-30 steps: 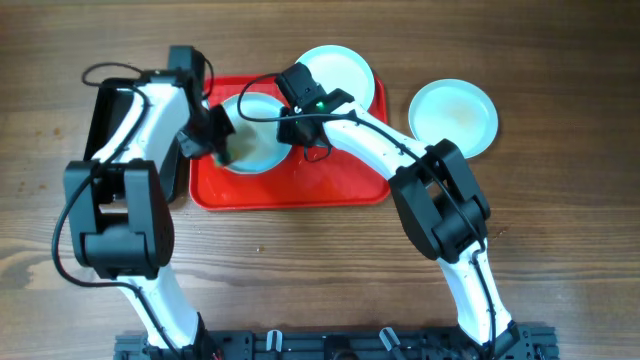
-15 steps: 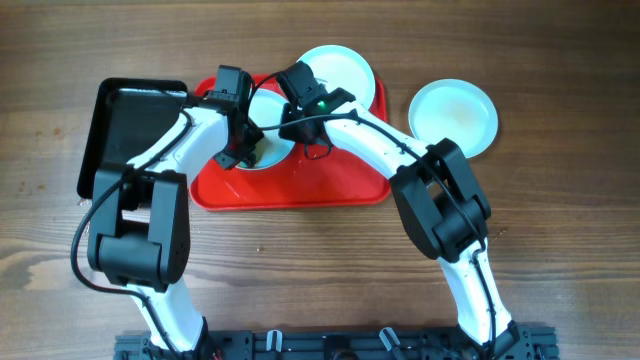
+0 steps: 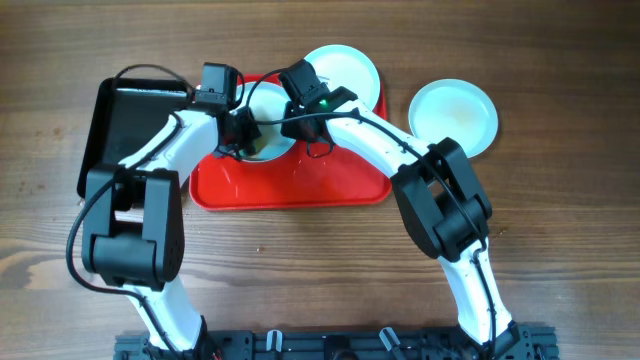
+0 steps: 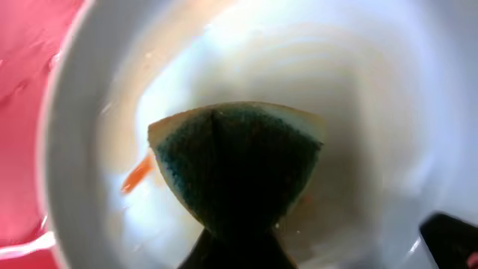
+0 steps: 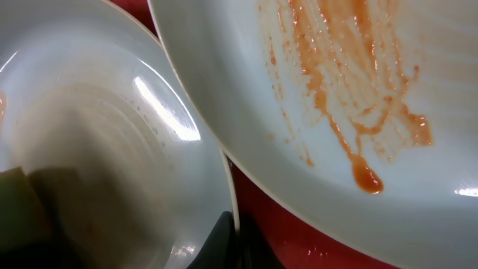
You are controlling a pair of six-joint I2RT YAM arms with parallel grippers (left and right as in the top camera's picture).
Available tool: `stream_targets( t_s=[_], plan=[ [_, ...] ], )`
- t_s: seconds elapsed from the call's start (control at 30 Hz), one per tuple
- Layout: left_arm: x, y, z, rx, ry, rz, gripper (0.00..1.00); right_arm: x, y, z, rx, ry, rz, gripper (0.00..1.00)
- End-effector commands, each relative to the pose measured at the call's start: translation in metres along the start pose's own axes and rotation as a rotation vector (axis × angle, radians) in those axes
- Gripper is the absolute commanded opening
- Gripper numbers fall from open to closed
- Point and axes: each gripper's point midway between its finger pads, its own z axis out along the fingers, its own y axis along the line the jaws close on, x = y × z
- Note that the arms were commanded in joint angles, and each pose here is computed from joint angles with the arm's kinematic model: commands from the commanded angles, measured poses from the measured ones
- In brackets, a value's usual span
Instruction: Clean dirty plates on tray and stack at the side
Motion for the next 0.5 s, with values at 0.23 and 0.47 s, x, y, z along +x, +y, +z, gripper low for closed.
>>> stream_targets(
  t_s=[0.23, 0.47],
  plan=[
    [-0.055, 0.054, -0.008, -0.369, -0.244, 0.299, 0.04, 0.007, -0.005, 0.011, 0.022, 0.016, -0.012, 0.04],
    [-0.027, 0.001, 0.007, -0.042, -0.119, 0.57, 0.04, 0.007, -0.005, 0.011, 0.022, 0.015, -0.012, 0.04]
  ],
)
